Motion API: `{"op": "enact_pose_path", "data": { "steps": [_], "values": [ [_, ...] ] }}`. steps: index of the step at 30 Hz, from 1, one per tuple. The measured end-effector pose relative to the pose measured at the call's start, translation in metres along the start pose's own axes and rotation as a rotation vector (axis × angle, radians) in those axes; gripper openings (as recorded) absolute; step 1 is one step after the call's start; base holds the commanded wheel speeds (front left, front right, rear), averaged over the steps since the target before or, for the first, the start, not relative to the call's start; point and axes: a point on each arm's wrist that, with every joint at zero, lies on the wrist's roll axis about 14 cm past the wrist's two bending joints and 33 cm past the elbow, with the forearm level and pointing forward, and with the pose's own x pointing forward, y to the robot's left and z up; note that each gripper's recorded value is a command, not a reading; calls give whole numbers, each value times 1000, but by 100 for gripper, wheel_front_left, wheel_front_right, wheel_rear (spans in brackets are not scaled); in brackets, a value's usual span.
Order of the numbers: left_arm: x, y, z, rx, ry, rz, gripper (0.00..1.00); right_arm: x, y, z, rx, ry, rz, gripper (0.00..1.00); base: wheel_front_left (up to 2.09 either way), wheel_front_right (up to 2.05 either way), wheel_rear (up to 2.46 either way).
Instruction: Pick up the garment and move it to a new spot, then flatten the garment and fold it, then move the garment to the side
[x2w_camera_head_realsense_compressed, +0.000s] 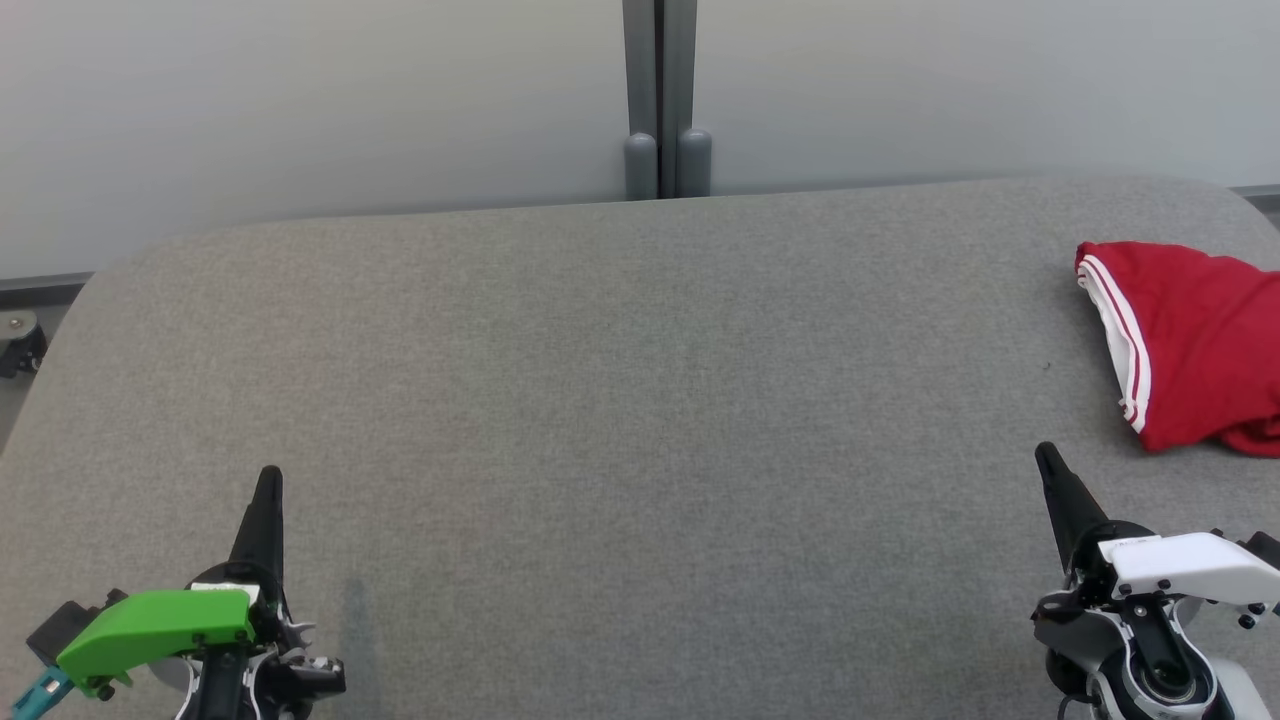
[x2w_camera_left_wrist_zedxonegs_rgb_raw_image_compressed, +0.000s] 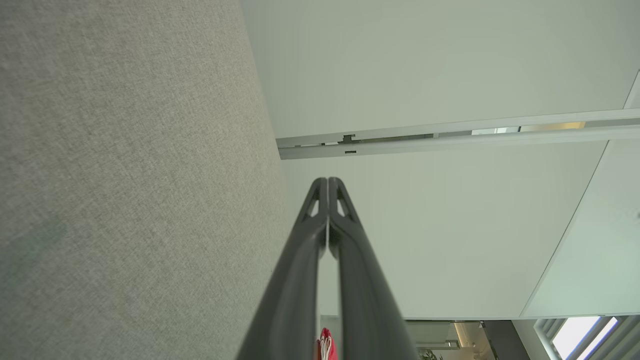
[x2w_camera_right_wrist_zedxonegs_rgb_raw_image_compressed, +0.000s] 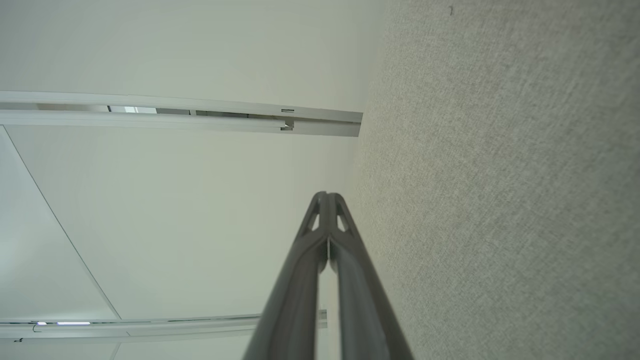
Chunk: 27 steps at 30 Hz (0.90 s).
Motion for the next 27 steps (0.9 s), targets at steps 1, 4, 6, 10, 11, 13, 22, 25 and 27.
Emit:
{"op": "enact_pose_path", "data": {
  "steps": [1,4,6,10,11,13,22,25,27],
  "values": [
    [0,-1,0,-8,1,-2,0,0,0,0,8,1,1,0,0,0,0],
    [1,-3,0,-29,3,-10,0,0,1,0,28,2,6,0,0,0,0],
    [1,-4,0,-39,3,-14,0,0,2,1,40,2,9,0,0,0,0],
    [2,-7,0,-62,8,-25,0,0,4,1,65,3,16,0,0,0,0],
    [2,-8,0,-67,8,-27,0,0,4,1,71,4,18,0,0,0,0],
    [2,-9,1,-80,7,-30,0,-1,5,1,83,3,21,0,0,0,0],
    [3,-9,1,-80,7,-31,0,-1,5,2,83,3,21,0,0,0,0],
    [3,-9,1,-80,7,-31,0,-1,5,2,83,3,21,0,0,0,0],
    [3,-9,1,-81,7,-31,0,-1,5,2,83,3,21,0,0,0,0]
  ]
}}
